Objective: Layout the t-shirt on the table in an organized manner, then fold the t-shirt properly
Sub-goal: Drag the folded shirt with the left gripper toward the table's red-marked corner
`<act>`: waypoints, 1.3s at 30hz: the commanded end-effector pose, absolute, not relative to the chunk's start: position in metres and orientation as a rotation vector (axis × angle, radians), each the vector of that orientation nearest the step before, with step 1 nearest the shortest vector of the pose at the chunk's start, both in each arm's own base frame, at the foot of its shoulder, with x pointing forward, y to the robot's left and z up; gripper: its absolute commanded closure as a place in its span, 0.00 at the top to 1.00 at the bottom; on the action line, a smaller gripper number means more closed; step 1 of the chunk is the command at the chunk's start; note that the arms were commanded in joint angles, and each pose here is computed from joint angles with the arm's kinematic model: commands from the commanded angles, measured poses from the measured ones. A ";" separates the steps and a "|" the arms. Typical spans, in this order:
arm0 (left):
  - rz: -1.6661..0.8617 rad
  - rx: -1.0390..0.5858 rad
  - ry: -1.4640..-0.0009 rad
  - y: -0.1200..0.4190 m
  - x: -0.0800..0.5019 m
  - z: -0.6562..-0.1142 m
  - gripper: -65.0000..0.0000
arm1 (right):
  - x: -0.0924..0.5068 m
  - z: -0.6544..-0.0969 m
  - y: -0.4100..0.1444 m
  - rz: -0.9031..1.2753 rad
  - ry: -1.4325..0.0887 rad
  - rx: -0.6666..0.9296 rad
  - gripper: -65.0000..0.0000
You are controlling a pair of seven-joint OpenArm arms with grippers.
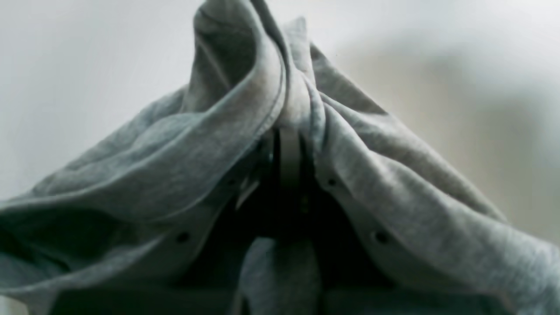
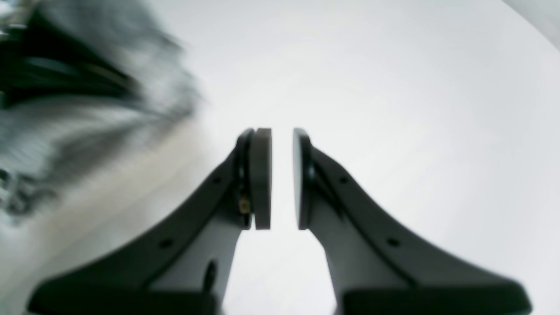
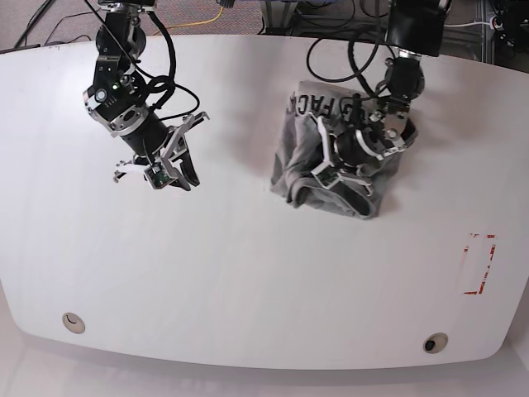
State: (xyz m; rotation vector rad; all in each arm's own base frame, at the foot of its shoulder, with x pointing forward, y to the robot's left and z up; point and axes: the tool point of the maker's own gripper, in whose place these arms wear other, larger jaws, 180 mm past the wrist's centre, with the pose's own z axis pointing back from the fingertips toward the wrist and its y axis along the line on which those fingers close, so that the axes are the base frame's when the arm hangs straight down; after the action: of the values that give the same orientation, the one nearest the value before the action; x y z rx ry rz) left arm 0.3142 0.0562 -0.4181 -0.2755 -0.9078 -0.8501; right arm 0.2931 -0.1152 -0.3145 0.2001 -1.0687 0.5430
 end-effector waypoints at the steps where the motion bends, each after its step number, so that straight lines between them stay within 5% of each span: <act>1: -0.875 -0.097 -0.769 0.112 0.311 -0.439 0.00 | 0.296 -0.301 -0.115 0.539 -1.121 0.205 0.11; 17: -0.739 0.138 -0.857 0.231 0.346 -0.377 0.00 | 0.287 -0.307 -0.112 0.544 -1.100 0.215 0.11; 29: -0.759 0.212 -0.972 0.199 0.352 -0.321 0.00 | 0.288 -0.307 -0.112 0.546 -1.101 0.215 0.11; 39: -0.690 0.142 -0.934 0.164 0.335 -0.336 0.00 | 0.288 -0.307 -0.111 0.544 -1.101 0.216 0.11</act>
State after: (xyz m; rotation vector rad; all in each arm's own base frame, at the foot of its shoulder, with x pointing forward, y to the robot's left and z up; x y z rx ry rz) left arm 0.3376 0.1651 -0.3388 0.1424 -0.9195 -0.6995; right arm 0.2821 -0.1140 -0.3221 0.2090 -1.0425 0.5408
